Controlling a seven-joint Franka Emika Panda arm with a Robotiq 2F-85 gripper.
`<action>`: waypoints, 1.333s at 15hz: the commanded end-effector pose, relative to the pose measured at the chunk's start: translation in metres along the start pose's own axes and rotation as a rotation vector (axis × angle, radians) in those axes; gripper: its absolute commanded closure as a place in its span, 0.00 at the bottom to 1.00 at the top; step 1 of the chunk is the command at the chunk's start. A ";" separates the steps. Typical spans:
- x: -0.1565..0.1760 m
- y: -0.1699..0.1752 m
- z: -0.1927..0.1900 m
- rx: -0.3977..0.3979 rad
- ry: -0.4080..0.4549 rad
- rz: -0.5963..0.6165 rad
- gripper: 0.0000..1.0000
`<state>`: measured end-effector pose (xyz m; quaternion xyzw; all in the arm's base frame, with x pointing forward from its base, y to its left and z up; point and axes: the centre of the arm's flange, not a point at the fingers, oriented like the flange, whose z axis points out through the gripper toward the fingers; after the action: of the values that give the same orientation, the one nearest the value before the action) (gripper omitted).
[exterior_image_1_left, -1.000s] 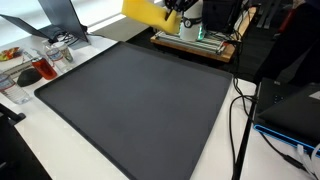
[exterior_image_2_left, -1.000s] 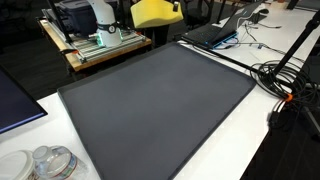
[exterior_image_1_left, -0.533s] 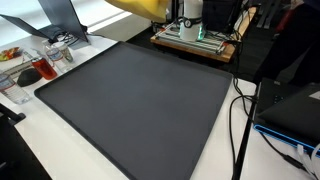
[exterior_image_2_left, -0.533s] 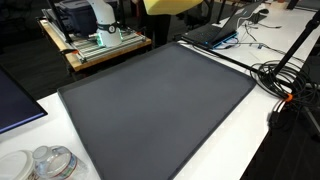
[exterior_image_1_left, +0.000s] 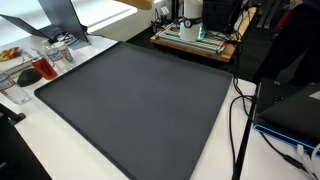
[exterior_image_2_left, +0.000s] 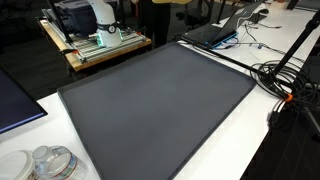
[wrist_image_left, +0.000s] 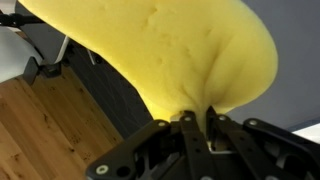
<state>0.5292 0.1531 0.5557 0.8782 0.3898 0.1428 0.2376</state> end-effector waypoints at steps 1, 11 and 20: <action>0.006 0.010 -0.007 -0.026 0.005 -0.014 0.97; 0.003 0.012 -0.013 -0.033 0.009 -0.002 0.20; 0.003 0.012 -0.014 -0.031 0.006 -0.004 0.00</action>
<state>0.5321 0.1541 0.5670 0.8774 0.3869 0.1536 0.2386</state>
